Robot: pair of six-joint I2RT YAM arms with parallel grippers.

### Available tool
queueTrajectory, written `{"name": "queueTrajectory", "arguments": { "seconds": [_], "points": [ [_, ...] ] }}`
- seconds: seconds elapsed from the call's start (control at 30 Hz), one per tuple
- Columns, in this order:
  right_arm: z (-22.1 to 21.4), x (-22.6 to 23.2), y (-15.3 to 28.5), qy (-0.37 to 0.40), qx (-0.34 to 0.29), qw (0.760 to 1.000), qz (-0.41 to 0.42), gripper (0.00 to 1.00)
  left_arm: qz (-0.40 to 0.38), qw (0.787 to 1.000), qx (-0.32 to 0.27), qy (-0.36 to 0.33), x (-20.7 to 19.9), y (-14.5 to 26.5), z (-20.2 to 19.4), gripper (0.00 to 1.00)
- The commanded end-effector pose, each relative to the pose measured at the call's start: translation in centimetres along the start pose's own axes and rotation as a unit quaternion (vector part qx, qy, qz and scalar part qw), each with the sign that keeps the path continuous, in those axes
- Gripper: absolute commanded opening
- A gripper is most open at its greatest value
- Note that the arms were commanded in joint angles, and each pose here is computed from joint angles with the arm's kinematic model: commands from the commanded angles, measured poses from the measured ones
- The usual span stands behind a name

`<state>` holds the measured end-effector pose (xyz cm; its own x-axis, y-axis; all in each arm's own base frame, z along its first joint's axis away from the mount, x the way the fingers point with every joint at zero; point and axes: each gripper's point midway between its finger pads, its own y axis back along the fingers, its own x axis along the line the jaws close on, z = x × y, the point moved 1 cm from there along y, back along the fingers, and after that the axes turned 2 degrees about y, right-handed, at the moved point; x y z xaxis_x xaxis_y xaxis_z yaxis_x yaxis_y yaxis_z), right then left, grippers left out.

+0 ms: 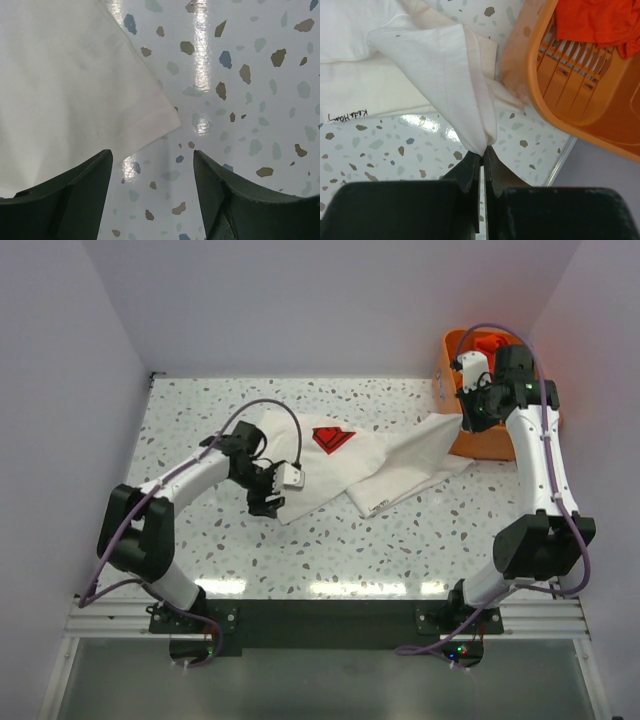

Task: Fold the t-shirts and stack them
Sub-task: Flatten the tshirt out

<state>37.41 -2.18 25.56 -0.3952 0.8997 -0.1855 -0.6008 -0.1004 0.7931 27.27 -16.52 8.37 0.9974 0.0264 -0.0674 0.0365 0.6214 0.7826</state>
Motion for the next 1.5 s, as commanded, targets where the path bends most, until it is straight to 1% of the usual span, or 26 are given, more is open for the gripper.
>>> {"name": "queueTrajectory", "arguments": {
  "seconds": [0.0, 0.07, 0.1, 0.17, 0.2, 0.33, 0.43, 0.53, 0.67, 0.77, 0.8, 0.87, 0.9, 0.97, 1.0, 1.03, 1.1, 1.13, 1.17, 1.2, 1.23, 1.3, 1.33, 1.4, 1.43, 1.47],
  "points": [
    [0.0, 0.8, 2.1, -0.001, -0.018, 1.000, 0.002, 0.00, 0.094, 0.995, 0.001, -0.039, 2.0, -0.7, 2.1, 0.71],
    [-0.2, 1.0, 2.1, -0.003, -0.016, 1.000, 0.003, 0.00, 0.102, 0.994, 0.014, -0.032, 1.6, -1.5, 1.8, 0.71],
    [-0.3, 1.0, 2.2, -0.002, -0.016, 1.000, 0.003, 0.00, 0.106, 0.993, 0.014, -0.042, 1.5, -2.3, 2.5, 0.69],
    [-0.4, 1.1, 2.1, -0.003, -0.016, 1.000, 0.004, 0.00, 0.106, 0.993, 0.033, -0.027, 1.4, -3.4, 2.0, 0.66],
    [-0.4, 1.0, 2.2, -0.003, -0.016, 1.000, 0.003, 0.00, 0.103, 0.994, 0.036, -0.030, 1.2, -4.0, 2.4, 0.61],
    [-0.3, 0.9, 2.2, -0.002, -0.016, 1.000, 0.000, 0.00, 0.095, 0.993, 0.064, -0.001, 0.9, -5.7, 1.7, 0.53],
    [-0.5, 0.8, 2.1, -0.002, -0.014, 1.000, -0.002, 0.00, 0.071, 0.994, 0.074, 0.023, -0.1, -6.7, 0.9, 0.52],
    [-0.6, 0.8, 2.1, -0.002, -0.013, 1.000, -0.004, 0.00, 0.062, 0.995, 0.067, 0.032, -1.1, -6.7, 0.9, 0.52],
    [-0.8, 1.0, 1.9, -0.004, -0.011, 1.000, 0.001, 0.00, 0.053, 0.994, 0.078, 0.053, -2.2, -7.5, -0.2, 0.52],
    [-0.1, 1.7, 2.0, -0.023, -0.025, 0.999, 0.018, 0.00, 0.066, 0.990, 0.104, 0.073, -1.9, -8.2, -1.8, 0.37],
    [0.5, 2.0, 2.3, -0.027, -0.035, 0.999, 0.025, 0.00, 0.063, 0.989, 0.110, 0.077, -2.0, -8.3, -2.2, 0.24],
    [1.4, 3.0, 2.3, -0.056, -0.045, 0.996, 0.043, 0.00, 0.050, 0.988, 0.117, 0.091, -2.3, -8.4, -2.6, 0.12],
    [2.4, 4.2, 2.6, -0.060, -0.061, 0.994, 0.066, 0.00, 0.030, 0.989, 0.102, 0.098, -2.9, -8.5, -2.1, 0.01],
    [4.4, 5.7, 2.7, -0.121, -0.091, 0.984, 0.096, 0.00, 0.010, 0.991, 0.081, 0.110, -3.2, -7.9, -1.2, 0.00],
    [5.7, 7.1, 3.3, -0.144, -0.112, 0.974, 0.136, 0.00, -0.008, 0.992, 0.058, 0.113, -3.7, -7.7, -0.3, 0.00],
    [7.8, 8.7, 3.6, -0.197, -0.133, 0.957, 0.165, 0.00, -0.010, 0.992, 0.047, 0.115, -3.8, -7.3, 0.3, 0.00],
    [10.3, 11.3, 4.5, -0.239, -0.156, 0.933, 0.221, 0.00, -0.027, 0.991, 0.032, 0.130, -4.4, -6.8, 0.7, 0.00],
    [12.1, 12.0, 5.1, -0.292, -0.171, 0.909, 0.244, 0.00, -0.035, 0.990, 0.025, 0.137, -4.7, -6.5, 0.8, 0.00],
    [13.0, 12.8, 5.7, -0.314, -0.176, 0.893, 0.270, 0.00, -0.040, 0.987, 0.017, 0.154, -5.0, -5.7, 0.7, 0.00],
    [13.7, 13.9, 5.9, -0.337, -0.171, 0.877, 0.296, 0.00, -0.052, 0.985, 0.002, 0.163, -5.3, -5.5, 1.0, 0.00],
    [15.3, 14.7, 6.9, -0.383, -0.177, 0.843, 0.334, 0.00, -0.054, 0.983, -0.008, 0.174, -5.7, -5.0, 1.1, 0.00],
    [16.1, 16.0, 6.4, -0.433, -0.162, 0.805, 0.371, 0.00, -0.051, 0.979, -0.024, 0.197, -5.6, -4.3, 0.7, 0.00],
    [17.7, 16.1, 7.2, -0.469, -0.170, 0.770, 0.397, 0.00, -0.052, 0.977, -0.029, 0.204, -5.8, -4.0, 0.4, 0.00],
    [18.9, 16.6, 6.0, -0.501, -0.153, 0.744, 0.415, 0.00, -0.033, 0.975, -0.044, 0.217, -4.8, -3.2, 0.3, 0.00],
    [20.0, 16.5, 6.1, -0.522, -0.150, 0.722, 0.429, 0.00, -0.025, 0.972, -0.053, 0.226, -4.3, -2.7, 0.3, 0.00],
    [20.7, 16.7, 6.2, -0.525, -0.151, 0.716, 0.434, 0.00, -0.009, 0.970, -0.062, 0.236, -3.4, -1.9, 0.0, 0.00]
  ]
}}
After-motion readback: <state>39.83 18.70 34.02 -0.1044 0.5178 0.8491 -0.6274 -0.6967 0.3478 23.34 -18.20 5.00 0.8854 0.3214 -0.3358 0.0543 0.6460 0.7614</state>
